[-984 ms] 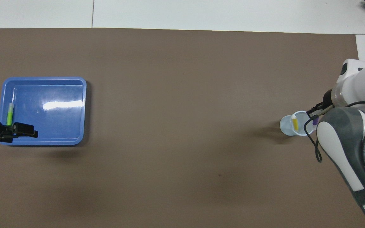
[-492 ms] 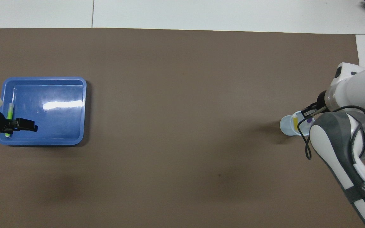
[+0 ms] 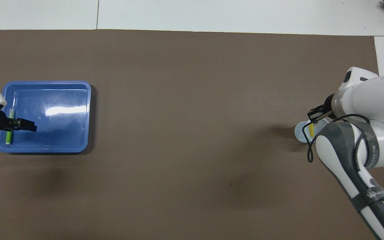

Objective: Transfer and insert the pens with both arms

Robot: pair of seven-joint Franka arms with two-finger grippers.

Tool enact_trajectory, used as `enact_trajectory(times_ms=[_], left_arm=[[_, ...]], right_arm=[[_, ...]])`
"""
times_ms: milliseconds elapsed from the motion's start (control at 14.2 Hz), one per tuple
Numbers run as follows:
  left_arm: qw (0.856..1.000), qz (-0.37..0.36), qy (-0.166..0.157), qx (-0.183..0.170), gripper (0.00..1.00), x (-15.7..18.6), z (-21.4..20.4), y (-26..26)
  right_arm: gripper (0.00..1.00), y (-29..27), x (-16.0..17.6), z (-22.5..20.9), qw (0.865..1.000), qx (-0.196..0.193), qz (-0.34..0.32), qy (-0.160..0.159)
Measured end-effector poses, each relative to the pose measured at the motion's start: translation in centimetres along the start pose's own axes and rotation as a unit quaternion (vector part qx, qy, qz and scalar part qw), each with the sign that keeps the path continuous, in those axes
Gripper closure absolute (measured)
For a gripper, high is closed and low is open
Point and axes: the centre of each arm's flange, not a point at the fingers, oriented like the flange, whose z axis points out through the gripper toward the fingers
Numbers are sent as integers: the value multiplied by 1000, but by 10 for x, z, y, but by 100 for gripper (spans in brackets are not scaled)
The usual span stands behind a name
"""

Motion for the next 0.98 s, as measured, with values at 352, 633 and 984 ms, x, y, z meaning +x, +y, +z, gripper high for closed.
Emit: enact_trajectory(times_ms=[352,633,984], left_arm=[[1000,-4,6,1,0,2,8,-14],[1000,3,14,2,0,4,19,-25],[1000,2,17,3,0,5,31,-32]], right_arm=[[48,-2,-5,10,1000,3,2,-4],[1,-1,-6,10,1000,3,3,-5],[0,-3,-4,4,1000,1,1,1]])
